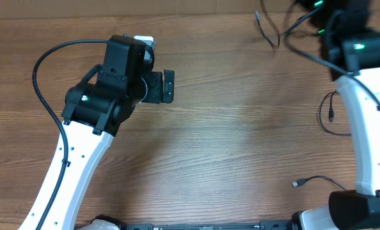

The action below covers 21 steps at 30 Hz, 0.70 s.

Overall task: Untangle cables
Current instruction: 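Lift the grasped cable up and carry it to the upper right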

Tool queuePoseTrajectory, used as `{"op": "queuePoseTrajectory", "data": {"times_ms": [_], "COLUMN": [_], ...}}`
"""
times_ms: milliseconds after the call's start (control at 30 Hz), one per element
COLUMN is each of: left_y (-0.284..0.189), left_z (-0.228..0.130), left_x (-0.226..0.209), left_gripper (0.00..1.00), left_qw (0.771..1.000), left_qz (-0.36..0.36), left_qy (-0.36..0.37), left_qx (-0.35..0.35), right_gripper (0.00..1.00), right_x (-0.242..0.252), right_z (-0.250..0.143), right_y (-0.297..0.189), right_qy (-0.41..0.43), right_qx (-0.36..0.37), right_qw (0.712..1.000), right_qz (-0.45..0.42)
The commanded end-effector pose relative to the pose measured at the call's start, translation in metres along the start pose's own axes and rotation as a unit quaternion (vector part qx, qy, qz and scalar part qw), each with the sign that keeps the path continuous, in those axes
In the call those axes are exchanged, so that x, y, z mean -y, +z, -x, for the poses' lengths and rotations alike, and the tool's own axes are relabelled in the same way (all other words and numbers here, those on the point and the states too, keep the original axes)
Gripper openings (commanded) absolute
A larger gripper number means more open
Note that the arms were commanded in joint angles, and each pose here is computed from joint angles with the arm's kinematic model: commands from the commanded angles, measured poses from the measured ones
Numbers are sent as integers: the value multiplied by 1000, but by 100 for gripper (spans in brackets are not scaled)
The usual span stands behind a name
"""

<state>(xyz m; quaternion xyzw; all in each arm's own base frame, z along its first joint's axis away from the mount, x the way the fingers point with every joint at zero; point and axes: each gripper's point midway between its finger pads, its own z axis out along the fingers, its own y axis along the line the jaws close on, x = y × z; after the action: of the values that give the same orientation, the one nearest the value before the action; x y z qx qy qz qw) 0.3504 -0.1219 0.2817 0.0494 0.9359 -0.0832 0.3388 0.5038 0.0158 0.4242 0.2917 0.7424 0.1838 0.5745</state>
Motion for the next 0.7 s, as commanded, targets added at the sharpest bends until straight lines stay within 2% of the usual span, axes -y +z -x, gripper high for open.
{"op": "queuePoseTrajectory", "data": {"times_ms": [0, 200, 333, 500, 667], "left_y": [-11, -11, -11, -11, -11], "left_z": [7, 7, 7, 7, 7], "left_x": [1, 1, 1, 1, 1], "left_gripper": [100, 100, 100, 100, 99], "left_qw": [1000, 1000, 1000, 1000, 1000], "left_qz": [-1, -1, -1, -1, -1], "left_qy": [8, 8, 8, 8, 8], "left_qx": [18, 18, 18, 18, 18], "right_gripper": [4, 4, 4, 4, 4], "right_x": [37, 111, 151, 190, 222], "right_z": [71, 134, 156, 173, 166], "right_y": [-12, -7, 6, 25, 48], "right_qy": [14, 36, 44, 49, 52], "right_qx": [98, 176, 205, 236, 228], "right_qw": [994, 979, 970, 961, 959], "right_qz": [-45, -99, -125, -139, -160]}}
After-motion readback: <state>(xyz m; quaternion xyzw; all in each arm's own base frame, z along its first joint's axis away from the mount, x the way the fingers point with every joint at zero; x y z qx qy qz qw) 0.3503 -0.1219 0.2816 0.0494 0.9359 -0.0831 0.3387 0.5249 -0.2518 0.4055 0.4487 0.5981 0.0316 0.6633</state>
